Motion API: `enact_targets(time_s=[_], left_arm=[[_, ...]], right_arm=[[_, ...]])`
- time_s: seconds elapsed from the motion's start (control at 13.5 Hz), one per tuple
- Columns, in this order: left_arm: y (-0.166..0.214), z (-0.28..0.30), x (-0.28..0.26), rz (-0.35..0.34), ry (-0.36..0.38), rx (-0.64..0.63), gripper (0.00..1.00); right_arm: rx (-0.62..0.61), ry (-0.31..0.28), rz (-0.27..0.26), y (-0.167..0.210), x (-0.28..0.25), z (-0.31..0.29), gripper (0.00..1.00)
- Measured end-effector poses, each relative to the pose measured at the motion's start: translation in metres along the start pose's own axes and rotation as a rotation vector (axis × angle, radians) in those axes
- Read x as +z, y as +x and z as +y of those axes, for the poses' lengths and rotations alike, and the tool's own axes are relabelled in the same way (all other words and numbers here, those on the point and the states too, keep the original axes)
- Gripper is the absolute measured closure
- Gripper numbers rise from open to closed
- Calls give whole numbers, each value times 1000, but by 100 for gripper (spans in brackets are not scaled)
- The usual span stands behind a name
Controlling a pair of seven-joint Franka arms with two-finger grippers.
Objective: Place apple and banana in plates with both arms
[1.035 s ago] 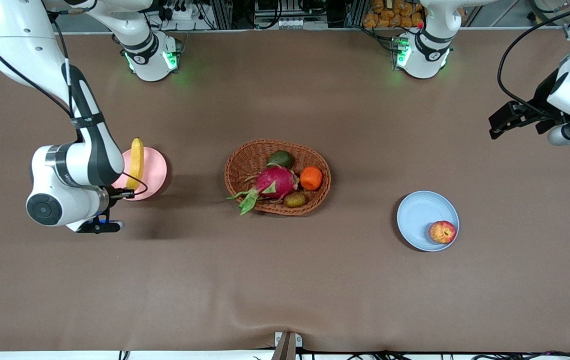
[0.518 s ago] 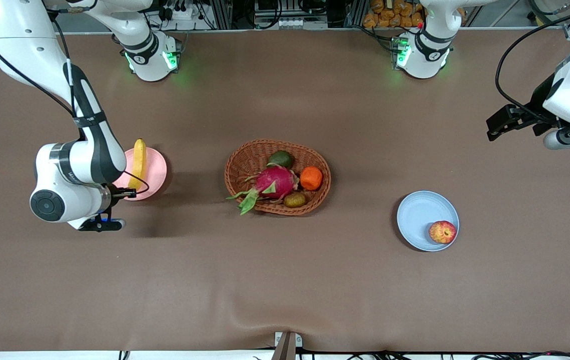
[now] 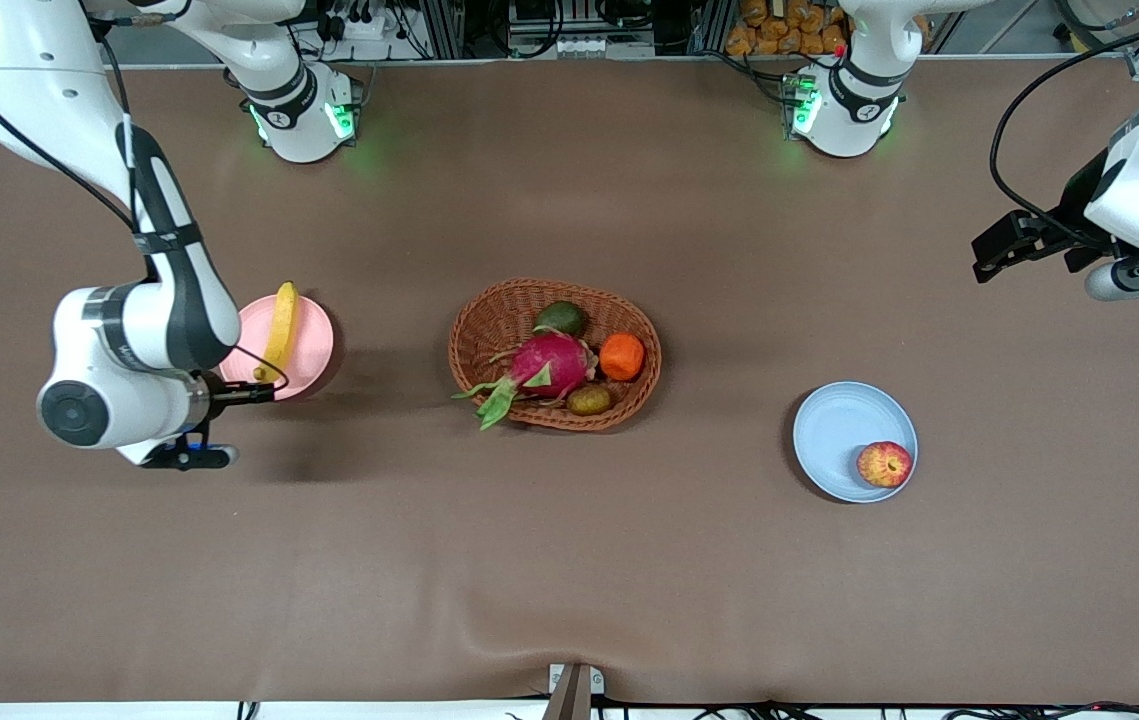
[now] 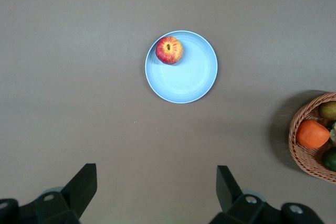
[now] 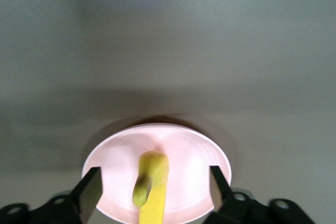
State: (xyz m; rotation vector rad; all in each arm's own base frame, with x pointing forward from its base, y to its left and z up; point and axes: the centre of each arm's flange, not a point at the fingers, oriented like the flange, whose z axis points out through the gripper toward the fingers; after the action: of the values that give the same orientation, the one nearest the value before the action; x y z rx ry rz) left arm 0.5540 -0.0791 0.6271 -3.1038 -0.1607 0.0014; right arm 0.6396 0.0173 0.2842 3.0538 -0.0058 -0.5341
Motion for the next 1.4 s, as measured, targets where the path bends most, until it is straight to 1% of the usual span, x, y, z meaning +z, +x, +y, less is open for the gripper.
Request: enact_targets(time_s=[0.07, 0.3, 0.52, 0.67, 0.74, 0.89, 1.04, 1.18, 1.26, 1.4], left_arm=[[0, 0, 0, 0, 0, 0, 0], [-1, 1, -3, 6, -1, 2, 0], [-3, 4, -3, -5, -20, 4, 0], [-7, 6, -2, -35, -37, 6, 0], [-10, 6, -2, -48, -37, 7, 0], [-13, 5, -7, -47, -36, 7, 0], [-14, 4, -10, -42, -36, 5, 0], [-14, 3, -10, -42, -36, 3, 0], [-15, 2, -10, -43, -36, 3, 0], [-16, 3, -12, -42, -35, 4, 0]], right_arm=[[1, 0, 11, 1, -30, 1, 0], [7, 0, 50, -13, -127, 4, 0], [14, 2, 90, -40, -202, 9, 0], [14, 5, 120, -68, -250, 10, 0], [15, 7, 154, -86, -275, 10, 0], [20, 10, 216, -135, -321, 12, 0], [23, 10, 249, -175, -342, 14, 0], [22, 8, 278, -208, -341, 14, 0], [22, 5, 285, -222, -336, 14, 0], [22, 0, 277, -242, -325, 15, 0]])
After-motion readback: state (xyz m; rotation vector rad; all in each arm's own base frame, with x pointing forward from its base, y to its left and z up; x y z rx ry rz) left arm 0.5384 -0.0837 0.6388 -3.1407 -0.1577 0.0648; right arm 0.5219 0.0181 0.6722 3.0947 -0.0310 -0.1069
